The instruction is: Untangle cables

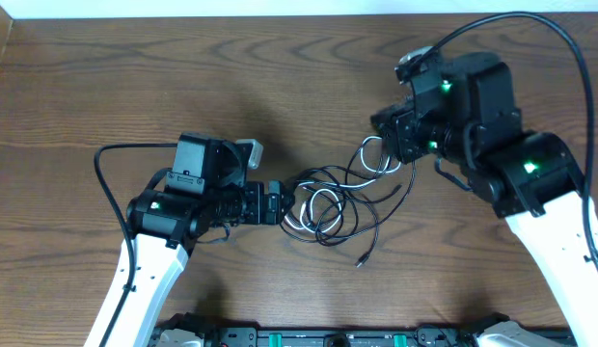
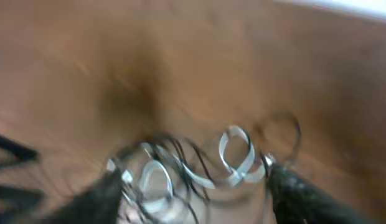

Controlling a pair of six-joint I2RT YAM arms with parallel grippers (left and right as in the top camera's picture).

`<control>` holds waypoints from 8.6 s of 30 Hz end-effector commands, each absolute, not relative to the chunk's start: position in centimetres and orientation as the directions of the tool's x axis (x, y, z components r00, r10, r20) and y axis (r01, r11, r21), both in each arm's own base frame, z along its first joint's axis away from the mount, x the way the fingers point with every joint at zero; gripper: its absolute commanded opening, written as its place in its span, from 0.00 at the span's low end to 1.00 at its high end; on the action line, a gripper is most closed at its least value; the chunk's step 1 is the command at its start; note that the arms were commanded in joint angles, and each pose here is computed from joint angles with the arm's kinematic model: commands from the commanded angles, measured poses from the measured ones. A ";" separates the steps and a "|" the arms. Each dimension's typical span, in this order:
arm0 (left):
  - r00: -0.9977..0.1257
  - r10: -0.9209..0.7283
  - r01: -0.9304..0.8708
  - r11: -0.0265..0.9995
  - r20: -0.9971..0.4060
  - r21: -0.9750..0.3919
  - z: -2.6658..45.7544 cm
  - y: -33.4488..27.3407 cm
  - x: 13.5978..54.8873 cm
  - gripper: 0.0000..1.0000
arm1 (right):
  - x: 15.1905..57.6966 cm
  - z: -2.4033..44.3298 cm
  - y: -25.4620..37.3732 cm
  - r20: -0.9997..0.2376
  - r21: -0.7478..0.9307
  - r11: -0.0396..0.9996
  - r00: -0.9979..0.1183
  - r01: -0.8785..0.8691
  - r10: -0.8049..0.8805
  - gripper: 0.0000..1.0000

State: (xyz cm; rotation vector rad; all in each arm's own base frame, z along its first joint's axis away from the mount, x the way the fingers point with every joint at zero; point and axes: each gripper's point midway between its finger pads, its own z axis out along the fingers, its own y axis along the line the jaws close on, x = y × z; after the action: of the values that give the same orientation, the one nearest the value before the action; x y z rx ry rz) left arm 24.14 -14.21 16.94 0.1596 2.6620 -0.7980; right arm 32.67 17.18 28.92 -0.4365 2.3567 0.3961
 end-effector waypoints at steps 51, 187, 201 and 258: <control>-0.892 0.119 0.307 0.868 -0.437 -0.391 17.6 -12.8 23.5 0.87 | 28.4 2.1 24.3 -0.040 0.009 0.752 -0.752 -0.659 -0.658 0.77; -0.879 0.143 0.405 0.725 -0.454 -0.557 18.1 -16.8 24.9 0.83 | 28.9 61.3 19.6 -0.990 0.138 0.749 -0.058 -0.648 0.132 0.01; -0.741 0.207 0.576 0.684 -0.639 -0.447 18.4 -18.6 29.0 0.82 | 28.2 57.8 18.4 -0.980 0.167 0.786 -0.190 -0.595 0.064 0.01; -0.796 -0.198 -0.097 0.975 -0.572 -0.202 7.5 -2.2 41.2 0.07 | 21.3 50.0 0.8 -0.903 0.058 0.983 -0.410 0.176 0.126 0.01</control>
State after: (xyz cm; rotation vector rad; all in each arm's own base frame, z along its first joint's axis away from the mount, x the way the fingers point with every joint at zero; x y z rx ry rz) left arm 41.46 -9.35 5.67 0.0372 2.5049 -0.3247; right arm 19.19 8.93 50.02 -0.2215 2.0403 0.3860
